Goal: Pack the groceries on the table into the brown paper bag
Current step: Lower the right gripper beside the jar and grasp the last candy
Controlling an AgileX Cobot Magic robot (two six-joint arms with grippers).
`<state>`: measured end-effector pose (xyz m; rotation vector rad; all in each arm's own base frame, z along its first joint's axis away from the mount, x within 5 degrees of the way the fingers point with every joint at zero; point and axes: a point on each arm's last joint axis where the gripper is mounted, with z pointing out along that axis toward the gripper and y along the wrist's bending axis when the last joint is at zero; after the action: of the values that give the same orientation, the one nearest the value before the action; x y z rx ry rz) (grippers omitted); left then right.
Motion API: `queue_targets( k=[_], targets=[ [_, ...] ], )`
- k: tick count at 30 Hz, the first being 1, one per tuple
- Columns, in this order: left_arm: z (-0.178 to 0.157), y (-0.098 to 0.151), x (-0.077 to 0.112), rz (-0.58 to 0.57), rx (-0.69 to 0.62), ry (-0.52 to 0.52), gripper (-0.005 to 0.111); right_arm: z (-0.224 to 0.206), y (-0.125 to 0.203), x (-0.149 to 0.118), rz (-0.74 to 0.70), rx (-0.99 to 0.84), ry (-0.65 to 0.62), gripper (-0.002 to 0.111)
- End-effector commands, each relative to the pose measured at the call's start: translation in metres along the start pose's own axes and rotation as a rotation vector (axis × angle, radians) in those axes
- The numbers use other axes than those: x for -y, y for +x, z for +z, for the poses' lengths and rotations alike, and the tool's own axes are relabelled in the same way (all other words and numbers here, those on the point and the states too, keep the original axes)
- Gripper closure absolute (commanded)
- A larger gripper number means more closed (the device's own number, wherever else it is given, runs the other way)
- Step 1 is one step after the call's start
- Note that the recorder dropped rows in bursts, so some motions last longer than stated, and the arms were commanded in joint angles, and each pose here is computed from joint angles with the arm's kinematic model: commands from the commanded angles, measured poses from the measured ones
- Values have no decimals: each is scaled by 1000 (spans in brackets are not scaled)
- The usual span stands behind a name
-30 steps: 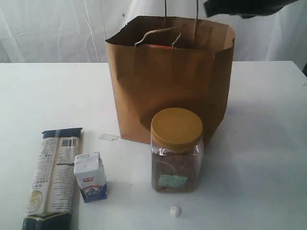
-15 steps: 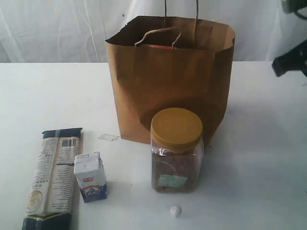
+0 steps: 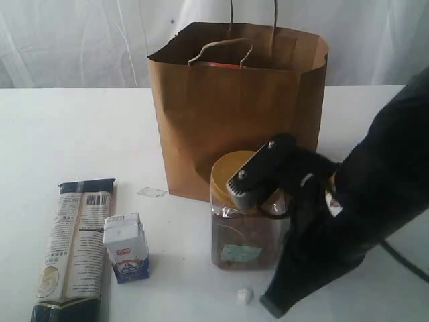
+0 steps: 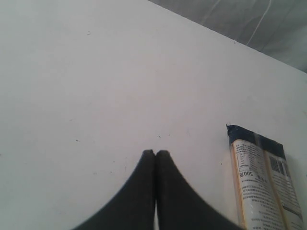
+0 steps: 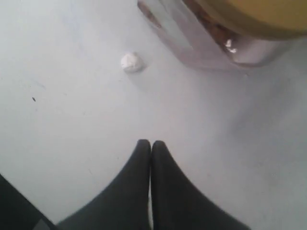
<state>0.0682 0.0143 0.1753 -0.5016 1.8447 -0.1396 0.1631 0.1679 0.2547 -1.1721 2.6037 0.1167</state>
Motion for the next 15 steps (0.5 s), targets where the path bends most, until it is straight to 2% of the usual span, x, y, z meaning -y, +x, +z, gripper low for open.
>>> queue_targets(
  k=[1, 4, 8, 11, 15],
  targets=[
    [0, 1, -1, 13, 2, -2, 107, 31, 0, -14, 56, 90, -53, 108],
    [0, 1, -1, 13, 2, -2, 107, 53, 0, -18, 108, 83, -95, 105],
    [0, 1, -1, 13, 2, -2, 107, 73, -5, -22, 178, 52, -134, 87],
    [0, 1, -1, 13, 2, -2, 107, 82, -6, -23, 182, 35, -131, 82],
    [0, 1, -1, 13, 2, -2, 107, 95, -8, -23, 186, 22, -126, 81]
  ],
)
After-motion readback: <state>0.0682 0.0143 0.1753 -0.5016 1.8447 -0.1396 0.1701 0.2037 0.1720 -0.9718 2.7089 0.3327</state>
